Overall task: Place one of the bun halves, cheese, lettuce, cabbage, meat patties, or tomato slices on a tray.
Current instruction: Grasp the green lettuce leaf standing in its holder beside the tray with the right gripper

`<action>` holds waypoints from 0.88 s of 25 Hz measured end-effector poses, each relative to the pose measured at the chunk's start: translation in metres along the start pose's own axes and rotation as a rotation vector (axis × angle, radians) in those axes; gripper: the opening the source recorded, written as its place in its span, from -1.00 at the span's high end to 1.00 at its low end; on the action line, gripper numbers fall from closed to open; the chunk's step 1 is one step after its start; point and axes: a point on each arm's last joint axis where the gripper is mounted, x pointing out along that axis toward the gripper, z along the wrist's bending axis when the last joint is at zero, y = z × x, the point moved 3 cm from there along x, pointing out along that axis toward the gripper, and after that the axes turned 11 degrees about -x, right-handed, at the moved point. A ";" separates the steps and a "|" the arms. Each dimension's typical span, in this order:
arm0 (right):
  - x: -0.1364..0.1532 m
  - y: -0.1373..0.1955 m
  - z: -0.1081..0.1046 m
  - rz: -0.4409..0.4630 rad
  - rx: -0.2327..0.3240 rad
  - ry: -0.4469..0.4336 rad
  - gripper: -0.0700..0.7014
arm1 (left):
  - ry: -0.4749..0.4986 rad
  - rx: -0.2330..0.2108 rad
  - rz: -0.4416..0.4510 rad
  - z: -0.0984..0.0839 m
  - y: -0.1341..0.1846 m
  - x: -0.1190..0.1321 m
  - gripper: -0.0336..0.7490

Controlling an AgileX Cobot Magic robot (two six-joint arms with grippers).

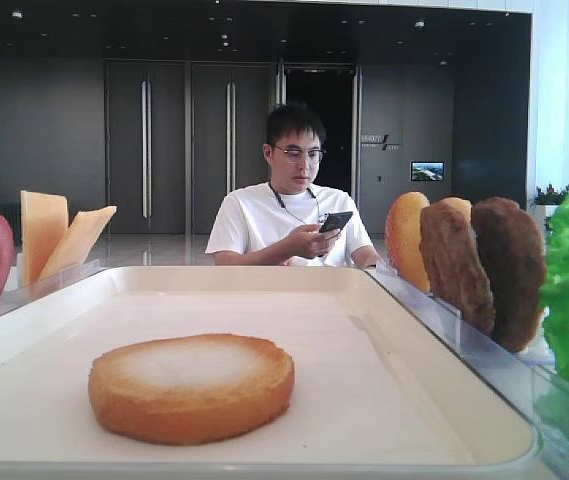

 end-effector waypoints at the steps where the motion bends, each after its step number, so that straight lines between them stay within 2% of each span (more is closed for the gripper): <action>1: 0.000 0.000 0.000 0.000 0.000 0.000 -0.68 | 0.000 0.000 0.000 0.000 0.000 0.000 -0.29; 22: 0.000 0.000 0.000 0.000 0.000 0.000 -0.68 | 0.000 0.000 0.000 0.000 0.000 0.000 -0.29</action>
